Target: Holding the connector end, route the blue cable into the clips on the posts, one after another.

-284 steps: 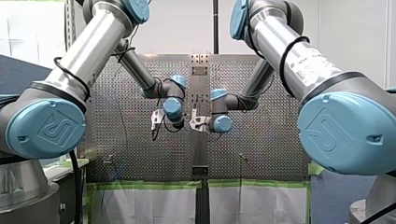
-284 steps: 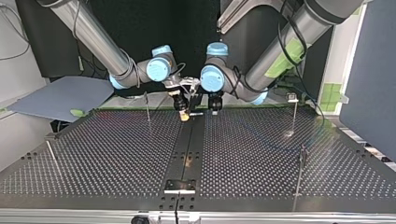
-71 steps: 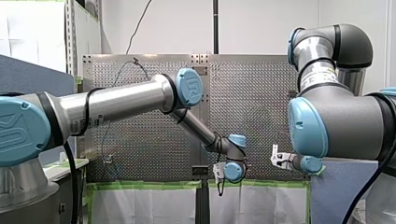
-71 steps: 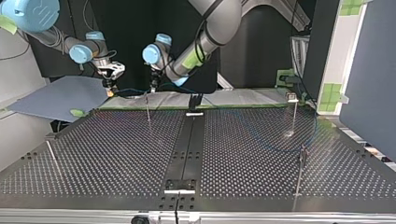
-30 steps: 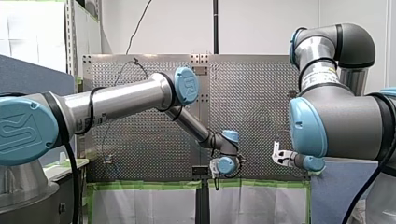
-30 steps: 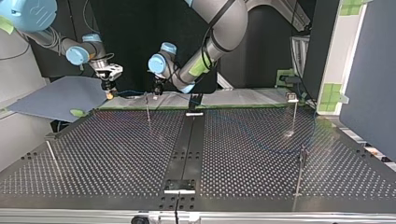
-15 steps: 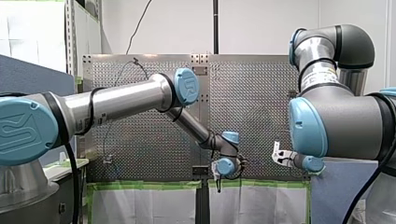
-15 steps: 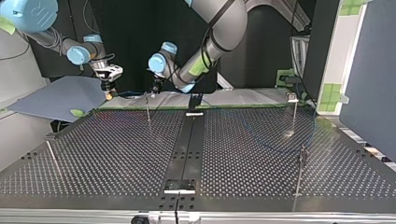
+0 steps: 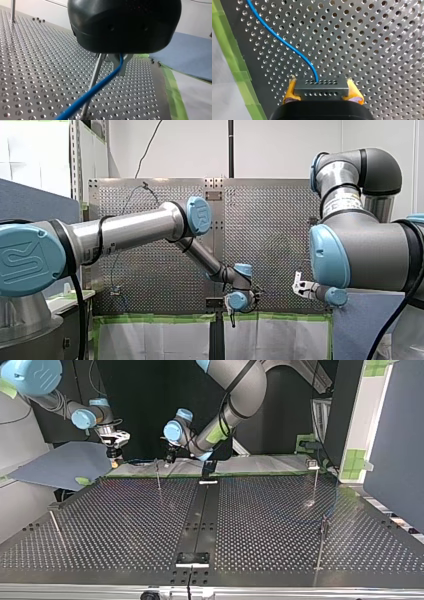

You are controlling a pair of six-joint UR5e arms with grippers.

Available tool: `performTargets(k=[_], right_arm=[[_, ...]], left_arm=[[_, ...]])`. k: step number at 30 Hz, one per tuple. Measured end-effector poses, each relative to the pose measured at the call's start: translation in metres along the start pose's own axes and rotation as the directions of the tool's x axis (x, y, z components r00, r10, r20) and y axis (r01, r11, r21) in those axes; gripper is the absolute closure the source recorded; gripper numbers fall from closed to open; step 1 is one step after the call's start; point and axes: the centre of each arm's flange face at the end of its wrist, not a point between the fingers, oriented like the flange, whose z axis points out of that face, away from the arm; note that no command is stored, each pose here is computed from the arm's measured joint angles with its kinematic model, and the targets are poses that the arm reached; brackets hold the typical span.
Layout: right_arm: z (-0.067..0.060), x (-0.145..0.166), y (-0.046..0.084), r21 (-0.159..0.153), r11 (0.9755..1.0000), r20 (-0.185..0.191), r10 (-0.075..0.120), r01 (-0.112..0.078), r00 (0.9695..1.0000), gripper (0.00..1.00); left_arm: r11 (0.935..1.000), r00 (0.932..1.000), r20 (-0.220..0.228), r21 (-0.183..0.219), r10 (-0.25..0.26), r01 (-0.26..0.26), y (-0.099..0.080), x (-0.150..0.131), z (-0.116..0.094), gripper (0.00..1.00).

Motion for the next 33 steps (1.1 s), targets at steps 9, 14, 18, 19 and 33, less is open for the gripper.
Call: performTargets(k=[9, 14, 18, 19, 33], right_arm=[[0.008, -0.016, 0.006, -0.004, 0.9999, 0.03, -0.014, 0.014, 0.9995, 1.0], [0.009, -0.016, 0.007, -0.005, 0.9999, 0.03, -0.013, 0.013, 0.9995, 1.0], [0.011, -0.019, 0.009, -0.006, 1.0, 0.029, -0.007, 0.007, 0.9996, 1.0], [0.012, -0.02, 0.011, -0.007, 1.0, 0.03, -0.005, 0.005, 0.9996, 1.0], [0.027, -0.018, 0.016, -0.017, 0.9998, 0.013, -0.008, 0.008, 0.9999, 1.0]], left_arm=[[0.9999, 0.9999, 0.014, 0.006, -0.009, 0.009, 0.004, -0.008, 0.008, 1.0], [0.9999, 0.9999, 0.013, 0.005, -0.009, 0.009, 0.008, -0.008, 0.009, 1.0], [0.9999, 0.9999, 0.011, 0.01, -0.009, 0.009, 0.006, -0.007, 0.008, 1.0], [0.9999, 0.9999, 0.011, 0.011, -0.009, 0.009, 0.006, -0.007, 0.008, 1.0], [0.9999, 0.9996, 0.025, -0.006, -0.012, 0.012, 0.012, -0.011, 0.012, 1.0]])
